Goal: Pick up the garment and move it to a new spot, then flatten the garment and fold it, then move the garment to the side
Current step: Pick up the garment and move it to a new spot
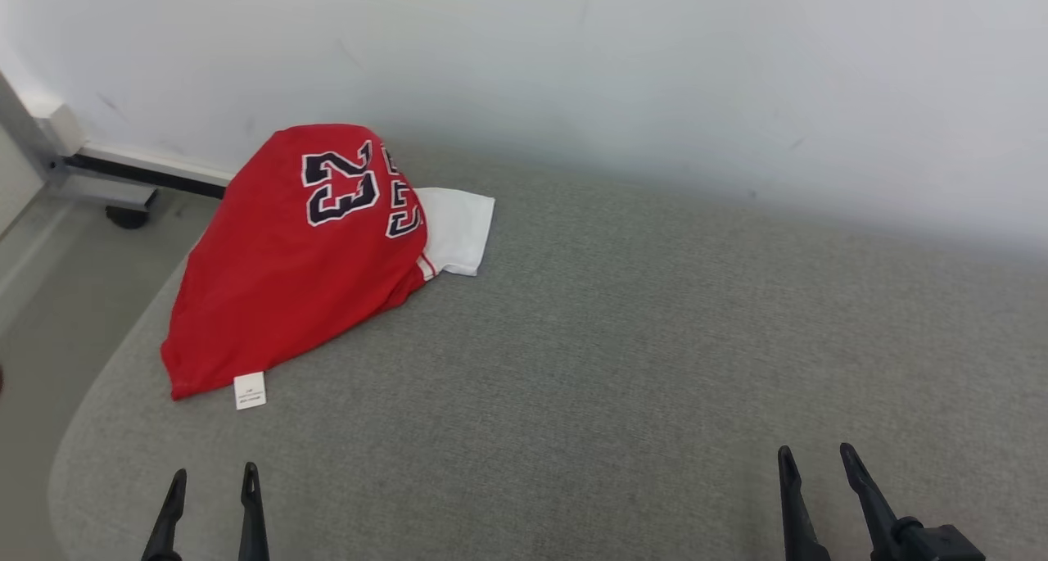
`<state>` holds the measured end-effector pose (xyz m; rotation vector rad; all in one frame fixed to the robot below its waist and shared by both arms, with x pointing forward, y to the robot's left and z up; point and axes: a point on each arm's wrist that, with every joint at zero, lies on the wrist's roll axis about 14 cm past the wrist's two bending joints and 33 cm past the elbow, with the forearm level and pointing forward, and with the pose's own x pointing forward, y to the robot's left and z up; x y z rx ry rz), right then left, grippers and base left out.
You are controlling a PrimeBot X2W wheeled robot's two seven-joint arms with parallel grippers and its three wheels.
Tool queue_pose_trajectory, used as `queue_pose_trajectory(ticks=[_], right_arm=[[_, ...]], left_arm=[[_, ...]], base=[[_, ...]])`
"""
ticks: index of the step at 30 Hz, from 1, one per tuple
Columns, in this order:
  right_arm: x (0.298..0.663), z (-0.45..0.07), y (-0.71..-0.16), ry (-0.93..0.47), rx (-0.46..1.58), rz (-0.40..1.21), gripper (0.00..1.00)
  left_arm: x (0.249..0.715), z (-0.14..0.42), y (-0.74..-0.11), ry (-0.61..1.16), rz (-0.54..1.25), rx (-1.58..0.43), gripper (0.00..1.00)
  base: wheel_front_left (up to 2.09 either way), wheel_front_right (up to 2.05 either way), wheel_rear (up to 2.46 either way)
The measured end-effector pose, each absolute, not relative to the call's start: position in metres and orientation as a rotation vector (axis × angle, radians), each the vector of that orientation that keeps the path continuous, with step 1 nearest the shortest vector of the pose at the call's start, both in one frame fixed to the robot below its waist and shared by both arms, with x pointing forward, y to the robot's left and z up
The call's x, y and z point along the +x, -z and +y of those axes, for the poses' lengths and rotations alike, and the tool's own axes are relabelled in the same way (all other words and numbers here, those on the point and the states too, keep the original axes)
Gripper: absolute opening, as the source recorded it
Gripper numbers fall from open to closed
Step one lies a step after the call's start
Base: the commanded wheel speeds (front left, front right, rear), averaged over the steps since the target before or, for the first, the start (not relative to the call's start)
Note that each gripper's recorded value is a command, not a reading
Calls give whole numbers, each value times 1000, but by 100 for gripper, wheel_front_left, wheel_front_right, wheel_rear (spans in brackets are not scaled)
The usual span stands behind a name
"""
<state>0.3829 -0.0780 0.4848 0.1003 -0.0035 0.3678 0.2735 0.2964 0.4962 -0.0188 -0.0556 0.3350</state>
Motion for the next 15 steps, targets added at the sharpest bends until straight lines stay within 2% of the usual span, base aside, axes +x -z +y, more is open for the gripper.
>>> queue_pose_trajectory(ticks=[15], right_arm=[[386,-14,-485,-553,105,8,100]], left_arm=[[209,342,-491,-555,-44,-7,100]], base=[[0,0,0]])
